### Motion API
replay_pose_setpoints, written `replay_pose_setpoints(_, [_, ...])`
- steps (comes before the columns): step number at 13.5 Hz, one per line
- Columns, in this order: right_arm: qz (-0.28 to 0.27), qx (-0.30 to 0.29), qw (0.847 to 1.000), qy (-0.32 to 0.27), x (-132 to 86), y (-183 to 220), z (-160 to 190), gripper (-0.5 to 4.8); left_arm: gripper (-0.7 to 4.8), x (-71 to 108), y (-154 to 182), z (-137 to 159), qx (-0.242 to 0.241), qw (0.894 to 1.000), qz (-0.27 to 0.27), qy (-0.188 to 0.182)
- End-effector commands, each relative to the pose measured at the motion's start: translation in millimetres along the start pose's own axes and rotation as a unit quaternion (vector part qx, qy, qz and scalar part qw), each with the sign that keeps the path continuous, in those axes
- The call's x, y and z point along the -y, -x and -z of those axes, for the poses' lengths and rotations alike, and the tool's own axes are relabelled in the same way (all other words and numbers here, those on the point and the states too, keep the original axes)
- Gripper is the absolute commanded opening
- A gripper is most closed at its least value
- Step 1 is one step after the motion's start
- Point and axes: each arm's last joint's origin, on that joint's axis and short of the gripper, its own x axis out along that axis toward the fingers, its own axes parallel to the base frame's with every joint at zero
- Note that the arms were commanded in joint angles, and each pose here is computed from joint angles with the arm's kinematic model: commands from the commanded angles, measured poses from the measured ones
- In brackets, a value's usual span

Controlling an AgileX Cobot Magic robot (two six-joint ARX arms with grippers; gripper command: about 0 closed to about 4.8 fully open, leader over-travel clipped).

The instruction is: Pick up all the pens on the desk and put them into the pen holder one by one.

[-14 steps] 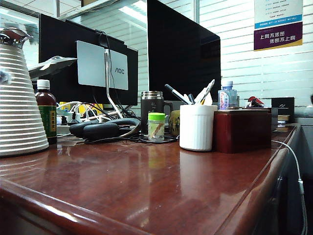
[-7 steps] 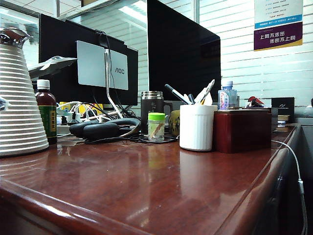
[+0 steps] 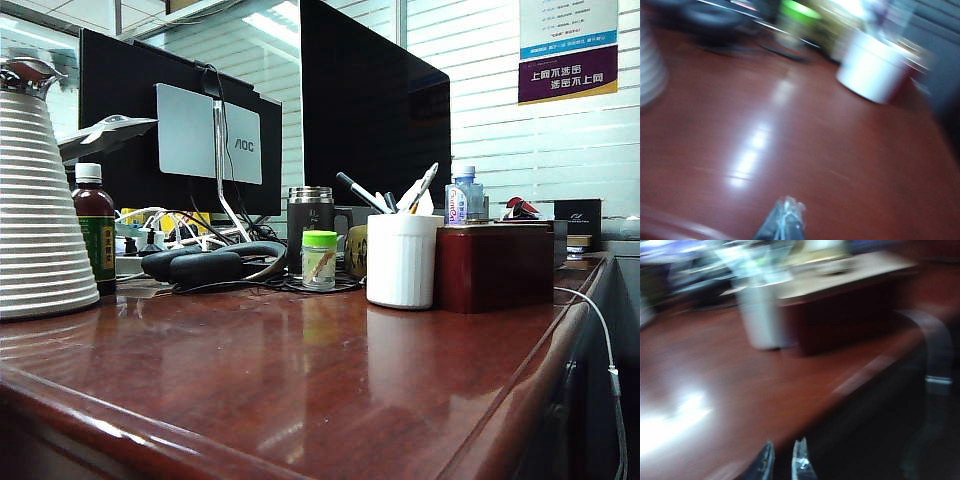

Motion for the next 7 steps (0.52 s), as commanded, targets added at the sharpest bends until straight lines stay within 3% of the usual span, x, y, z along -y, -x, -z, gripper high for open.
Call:
replay_pose_setpoints(1, [0.062, 0.017, 0.998, -0.009, 12, 2, -2, 0.58, -0.05, -20.1, 5, -5, 0.025, 0.995, -0.098, 0.02])
replay_pose_setpoints(3, [0.077, 0.021, 0.997, -0.011, 15, 3, -2, 0.58, -0.05, -34.8, 10, -5, 0.047, 0.983, -0.175, 0.033])
replay_pose_setpoints(7, [0.077, 0.021, 0.997, -0.011, 15, 3, -2, 0.58, -0.05, -39.9, 11, -5, 0.061, 0.978, -0.198, 0.034])
